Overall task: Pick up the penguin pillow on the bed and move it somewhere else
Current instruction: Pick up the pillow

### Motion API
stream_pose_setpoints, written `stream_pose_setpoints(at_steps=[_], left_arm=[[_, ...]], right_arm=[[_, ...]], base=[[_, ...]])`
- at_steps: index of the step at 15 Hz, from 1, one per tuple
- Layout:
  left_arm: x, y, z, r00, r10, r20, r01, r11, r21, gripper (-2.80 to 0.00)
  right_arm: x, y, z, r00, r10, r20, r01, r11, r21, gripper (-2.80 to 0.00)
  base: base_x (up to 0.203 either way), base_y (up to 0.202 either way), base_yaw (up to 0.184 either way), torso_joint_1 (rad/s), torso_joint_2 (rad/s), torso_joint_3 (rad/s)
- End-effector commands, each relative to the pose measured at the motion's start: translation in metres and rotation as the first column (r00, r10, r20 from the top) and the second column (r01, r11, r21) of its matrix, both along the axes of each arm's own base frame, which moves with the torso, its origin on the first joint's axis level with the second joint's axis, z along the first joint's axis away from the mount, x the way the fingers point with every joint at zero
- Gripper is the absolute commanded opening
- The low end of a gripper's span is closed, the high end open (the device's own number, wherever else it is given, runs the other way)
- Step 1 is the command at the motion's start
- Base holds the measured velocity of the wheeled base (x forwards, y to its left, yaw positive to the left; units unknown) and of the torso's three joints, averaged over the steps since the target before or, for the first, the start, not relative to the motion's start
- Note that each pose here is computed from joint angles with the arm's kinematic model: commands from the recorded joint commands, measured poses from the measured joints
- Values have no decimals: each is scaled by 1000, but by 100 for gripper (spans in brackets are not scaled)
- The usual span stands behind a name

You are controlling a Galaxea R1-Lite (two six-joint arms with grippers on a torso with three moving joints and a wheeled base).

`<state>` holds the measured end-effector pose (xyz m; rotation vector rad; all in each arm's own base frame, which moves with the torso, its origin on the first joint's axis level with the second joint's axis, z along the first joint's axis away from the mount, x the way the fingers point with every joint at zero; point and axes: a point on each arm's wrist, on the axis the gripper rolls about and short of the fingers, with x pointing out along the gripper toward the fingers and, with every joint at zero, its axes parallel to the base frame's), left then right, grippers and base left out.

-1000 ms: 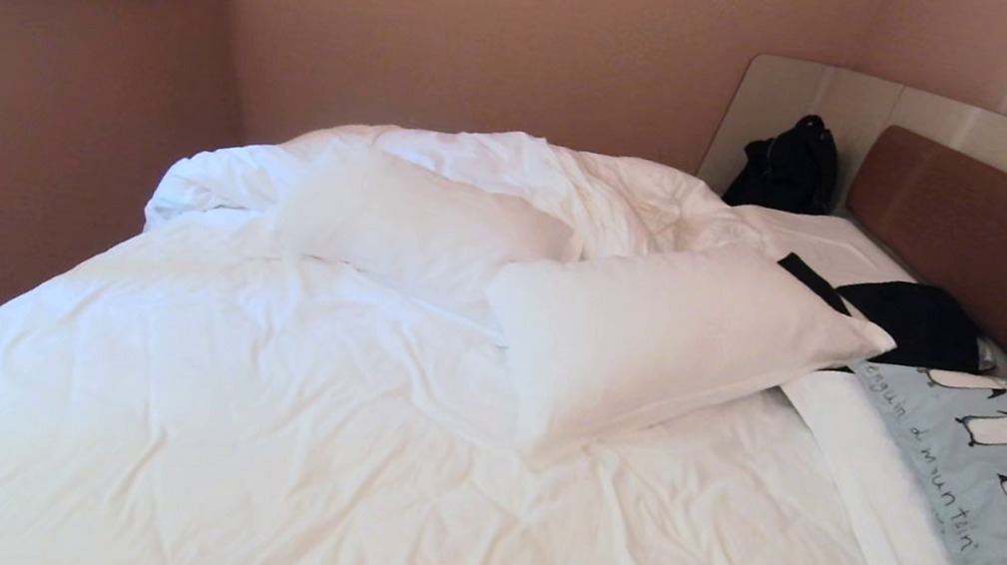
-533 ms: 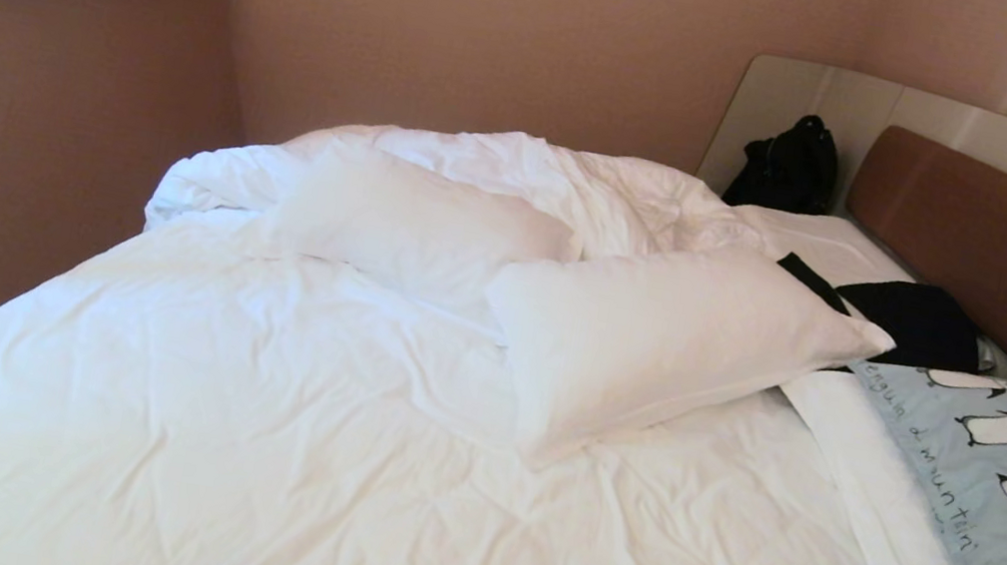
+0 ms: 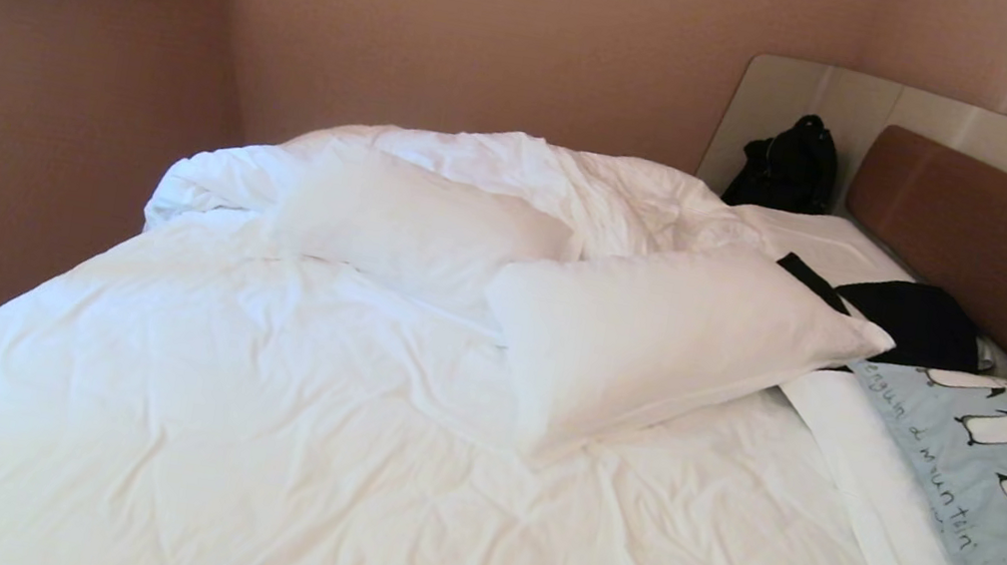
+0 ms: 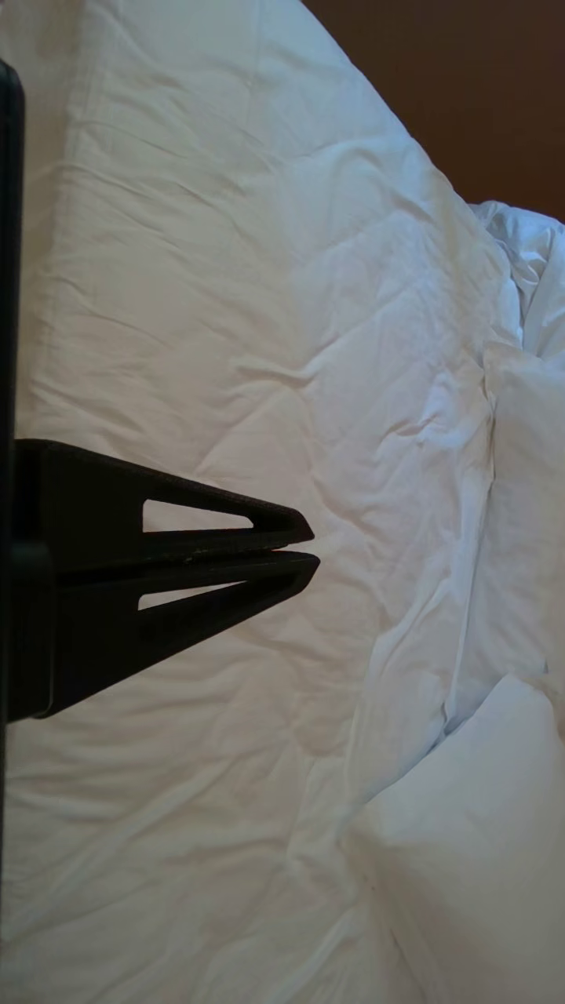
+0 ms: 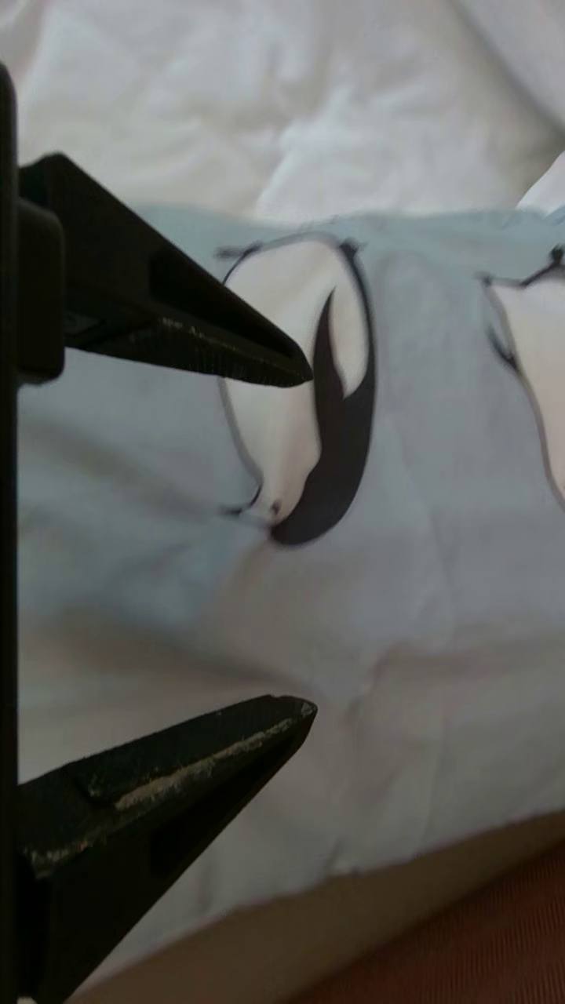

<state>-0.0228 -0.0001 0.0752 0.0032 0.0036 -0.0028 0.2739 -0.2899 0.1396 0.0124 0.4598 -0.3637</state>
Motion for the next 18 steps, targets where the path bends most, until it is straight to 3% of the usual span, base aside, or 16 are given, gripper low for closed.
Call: stream_pose_setpoints(at_steps=[1,5,18], left_arm=[[0,0,0,1000,0,1,0,1000,0,-280],[0,0,0,1000,0,1,0,1000,0,-280],[0,0,0,1000,0,1,0,1000,0,-280]], right_arm=[[-5,-1,3,999,37,-34,-41,994,-97,0],[-12,2,-3,994,67,-86,-78,987,-141,0],[4,-10,-86,959,137,-247,-155,987,-53,0]], base=[[0,0,0,0,0,0],[0,0,0,0,0,0],[0,0,0,0,0,0]])
